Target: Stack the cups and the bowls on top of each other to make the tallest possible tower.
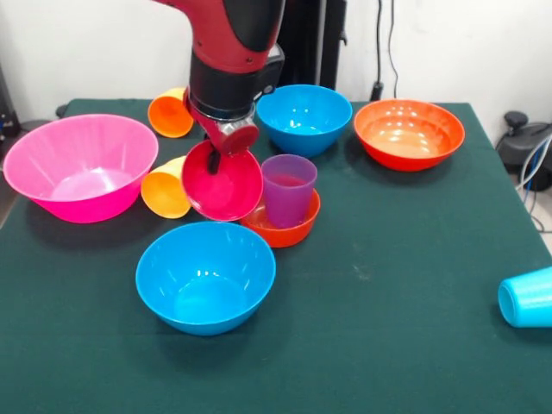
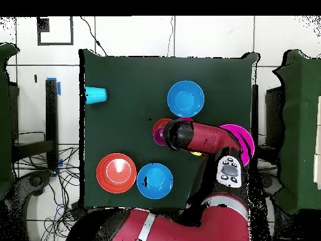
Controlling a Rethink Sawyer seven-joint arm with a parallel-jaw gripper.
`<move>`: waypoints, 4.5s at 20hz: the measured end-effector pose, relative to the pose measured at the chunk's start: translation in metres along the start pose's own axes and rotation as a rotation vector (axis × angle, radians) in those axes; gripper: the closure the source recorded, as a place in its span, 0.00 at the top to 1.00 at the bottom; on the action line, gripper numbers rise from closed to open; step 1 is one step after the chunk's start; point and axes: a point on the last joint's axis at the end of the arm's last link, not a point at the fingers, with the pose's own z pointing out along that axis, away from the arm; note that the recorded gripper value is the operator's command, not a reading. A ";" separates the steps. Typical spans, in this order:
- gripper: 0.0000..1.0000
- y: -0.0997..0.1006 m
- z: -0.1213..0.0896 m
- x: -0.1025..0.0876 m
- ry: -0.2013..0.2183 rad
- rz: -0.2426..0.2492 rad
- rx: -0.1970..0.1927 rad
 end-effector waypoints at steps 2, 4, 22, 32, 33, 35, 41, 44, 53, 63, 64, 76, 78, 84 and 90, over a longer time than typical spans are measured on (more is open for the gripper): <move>0.00 0.001 -0.003 0.001 -0.008 -0.005 0.003; 0.00 0.002 -0.007 0.004 -0.013 -0.012 0.010; 0.00 -0.010 -0.129 0.006 0.066 0.010 0.088; 0.00 -0.025 -0.202 -0.003 0.056 0.045 0.059; 0.00 -0.025 -0.205 -0.003 0.053 0.047 0.056; 0.00 -0.025 -0.208 -0.004 0.051 0.049 0.050; 0.00 -0.023 -0.214 -0.004 0.055 0.061 0.032; 0.00 -0.021 -0.214 -0.002 0.057 0.065 0.021; 0.00 -0.003 -0.216 0.009 0.028 0.048 -0.024; 0.00 0.025 -0.196 0.028 0.004 0.018 -0.062; 0.00 0.027 -0.193 0.029 0.003 0.017 -0.065; 0.00 0.027 -0.164 0.042 0.009 0.012 -0.061; 0.00 0.024 -0.162 0.041 0.014 0.017 -0.057; 0.00 0.011 -0.156 0.027 0.025 0.048 -0.050; 0.00 -0.005 -0.146 -0.001 0.005 0.102 -0.071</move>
